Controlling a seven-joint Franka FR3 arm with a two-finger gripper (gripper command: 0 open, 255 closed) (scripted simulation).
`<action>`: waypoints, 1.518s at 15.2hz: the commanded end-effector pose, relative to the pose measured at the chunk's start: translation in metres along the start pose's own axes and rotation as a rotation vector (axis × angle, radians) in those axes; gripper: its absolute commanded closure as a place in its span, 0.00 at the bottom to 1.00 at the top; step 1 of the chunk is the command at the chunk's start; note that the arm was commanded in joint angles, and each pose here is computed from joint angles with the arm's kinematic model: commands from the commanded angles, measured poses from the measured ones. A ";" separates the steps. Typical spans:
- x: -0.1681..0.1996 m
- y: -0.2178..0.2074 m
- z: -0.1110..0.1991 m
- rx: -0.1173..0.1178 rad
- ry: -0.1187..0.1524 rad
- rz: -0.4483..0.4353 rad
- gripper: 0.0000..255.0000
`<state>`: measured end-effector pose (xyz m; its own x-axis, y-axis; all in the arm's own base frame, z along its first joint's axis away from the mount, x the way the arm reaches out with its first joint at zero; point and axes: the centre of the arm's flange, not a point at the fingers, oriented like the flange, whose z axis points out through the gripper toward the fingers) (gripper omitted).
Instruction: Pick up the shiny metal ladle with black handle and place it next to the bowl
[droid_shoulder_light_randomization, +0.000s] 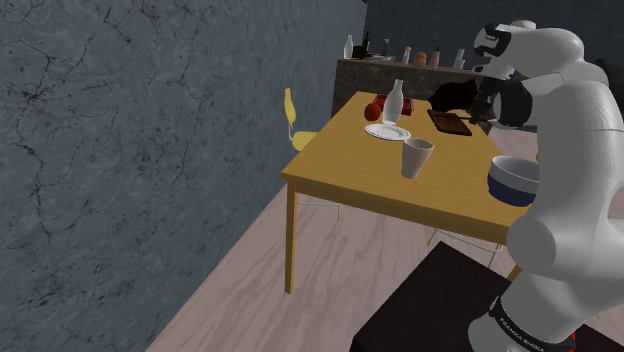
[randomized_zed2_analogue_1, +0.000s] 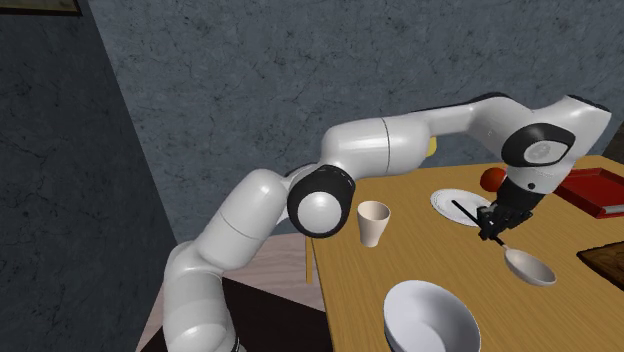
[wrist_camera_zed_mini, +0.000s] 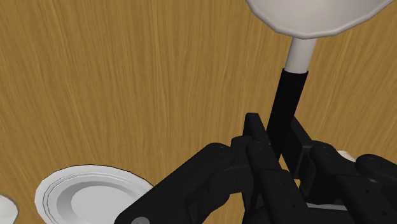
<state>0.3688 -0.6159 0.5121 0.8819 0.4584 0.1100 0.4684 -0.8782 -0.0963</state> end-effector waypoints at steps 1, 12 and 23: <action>-0.004 0.002 0.009 0.000 0.000 -0.002 1.00; -0.011 0.008 0.067 0.000 0.000 -0.002 1.00; -0.017 0.013 0.124 0.000 0.000 -0.002 1.00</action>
<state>0.3673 -0.6182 0.3918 0.8811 0.4598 0.1105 0.4699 -0.8774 -0.0966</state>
